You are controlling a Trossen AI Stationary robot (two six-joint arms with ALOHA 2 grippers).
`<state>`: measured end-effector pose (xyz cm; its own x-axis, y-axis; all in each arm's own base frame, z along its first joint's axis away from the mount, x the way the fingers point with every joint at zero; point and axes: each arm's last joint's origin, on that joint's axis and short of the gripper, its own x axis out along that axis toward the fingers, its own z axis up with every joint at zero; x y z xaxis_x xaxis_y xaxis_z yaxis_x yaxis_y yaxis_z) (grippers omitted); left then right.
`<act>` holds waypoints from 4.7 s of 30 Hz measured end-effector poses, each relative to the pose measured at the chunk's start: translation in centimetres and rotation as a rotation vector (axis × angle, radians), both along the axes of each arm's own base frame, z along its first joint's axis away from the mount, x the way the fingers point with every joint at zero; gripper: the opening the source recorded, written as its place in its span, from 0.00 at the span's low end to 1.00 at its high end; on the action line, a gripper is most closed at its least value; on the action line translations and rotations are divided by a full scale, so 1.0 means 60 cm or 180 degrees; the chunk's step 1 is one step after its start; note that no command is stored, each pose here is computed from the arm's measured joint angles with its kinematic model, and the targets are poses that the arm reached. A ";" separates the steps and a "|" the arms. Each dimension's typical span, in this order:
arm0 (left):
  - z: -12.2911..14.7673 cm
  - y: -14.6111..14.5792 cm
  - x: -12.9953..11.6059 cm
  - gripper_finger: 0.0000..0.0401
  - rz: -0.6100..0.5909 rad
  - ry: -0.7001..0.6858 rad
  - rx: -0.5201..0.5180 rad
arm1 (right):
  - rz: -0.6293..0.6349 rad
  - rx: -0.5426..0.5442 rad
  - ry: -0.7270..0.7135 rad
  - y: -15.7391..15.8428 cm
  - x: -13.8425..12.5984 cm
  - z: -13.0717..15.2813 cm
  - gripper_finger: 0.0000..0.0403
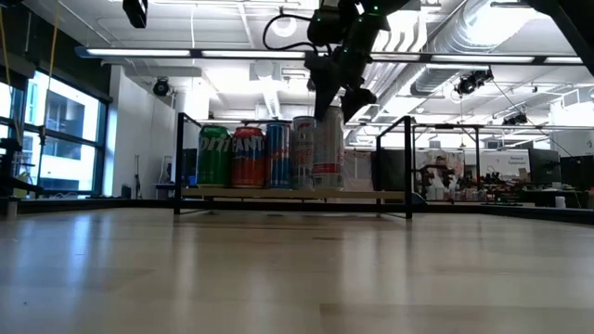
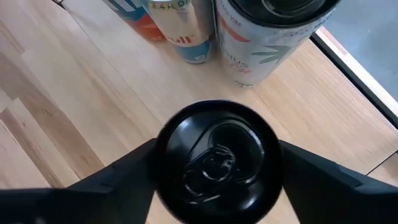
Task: Place canned beverage on shelf
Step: Put the white pink soda can on the shelf aligned with the white pink soda can
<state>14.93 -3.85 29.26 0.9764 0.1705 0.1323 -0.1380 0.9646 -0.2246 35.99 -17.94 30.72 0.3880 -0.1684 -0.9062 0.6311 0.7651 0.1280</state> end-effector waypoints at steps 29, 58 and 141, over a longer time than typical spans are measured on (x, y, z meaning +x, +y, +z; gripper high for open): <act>0.000 0.000 0.000 0.00 0.0001 -0.0001 0.0000 | -0.1911 -0.0113 -0.0134 0.031 -0.003 0.044 0.60; 0.000 -0.001 0.000 0.00 -0.0029 -0.0004 -0.0001 | -0.2917 0.0179 -0.0063 0.062 0.022 -0.002 0.69; -0.001 0.000 0.000 0.00 -0.0003 0.0032 0.0097 | 0.2409 -0.0380 0.0596 -0.021 -0.012 0.073 0.74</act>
<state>14.93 -3.87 29.21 0.9779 0.1657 0.1277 -0.1393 0.9711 -0.1939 35.29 -19.19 35.12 0.2786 -0.0198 -0.9602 -0.0638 0.9972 -0.0391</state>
